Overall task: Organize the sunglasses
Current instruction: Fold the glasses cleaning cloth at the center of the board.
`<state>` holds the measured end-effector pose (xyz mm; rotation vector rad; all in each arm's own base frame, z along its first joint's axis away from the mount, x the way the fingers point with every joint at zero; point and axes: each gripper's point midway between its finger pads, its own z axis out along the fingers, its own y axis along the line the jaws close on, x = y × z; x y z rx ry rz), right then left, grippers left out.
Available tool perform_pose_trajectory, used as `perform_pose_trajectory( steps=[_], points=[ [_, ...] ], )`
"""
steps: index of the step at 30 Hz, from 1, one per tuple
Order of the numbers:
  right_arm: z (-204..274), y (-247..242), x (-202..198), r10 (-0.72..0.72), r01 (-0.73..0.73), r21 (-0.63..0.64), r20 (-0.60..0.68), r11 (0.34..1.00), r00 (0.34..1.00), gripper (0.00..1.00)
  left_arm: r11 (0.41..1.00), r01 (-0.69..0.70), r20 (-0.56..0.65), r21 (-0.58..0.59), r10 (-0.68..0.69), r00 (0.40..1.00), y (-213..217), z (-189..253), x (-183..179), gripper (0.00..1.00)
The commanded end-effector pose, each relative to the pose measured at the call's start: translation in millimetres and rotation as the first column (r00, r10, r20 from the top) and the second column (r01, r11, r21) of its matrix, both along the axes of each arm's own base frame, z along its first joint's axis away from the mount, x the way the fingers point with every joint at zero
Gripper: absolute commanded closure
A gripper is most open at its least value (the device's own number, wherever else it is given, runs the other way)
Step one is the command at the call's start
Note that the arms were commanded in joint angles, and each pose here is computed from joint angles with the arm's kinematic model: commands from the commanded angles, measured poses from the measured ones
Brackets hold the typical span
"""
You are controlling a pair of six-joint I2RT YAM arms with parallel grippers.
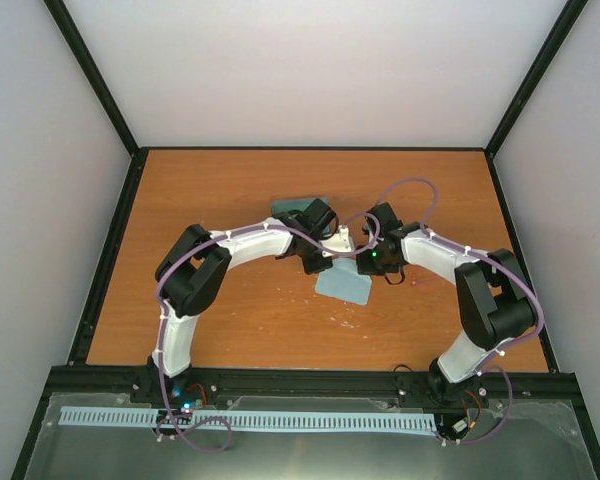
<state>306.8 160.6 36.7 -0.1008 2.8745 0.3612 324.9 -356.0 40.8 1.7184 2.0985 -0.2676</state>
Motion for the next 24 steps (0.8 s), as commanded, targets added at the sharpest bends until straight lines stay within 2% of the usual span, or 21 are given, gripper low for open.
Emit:
perform_pose_trajectory(
  steps=[1, 24],
  points=[
    [11, 8, -2, 0.019, -0.021, 0.053, 0.037, 0.998, 0.999, 0.97, 0.998, 0.000, -0.017, -0.061, -0.001, 1.000, -6, 18, -14, 0.99],
    [-1, 6, -27, 0.053, -0.053, 0.072, -0.004, 0.996, 0.999, 0.97, 0.999, 0.022, -0.037, -0.037, -0.024, 0.999, 6, 9, -47, 1.00]
  ],
)
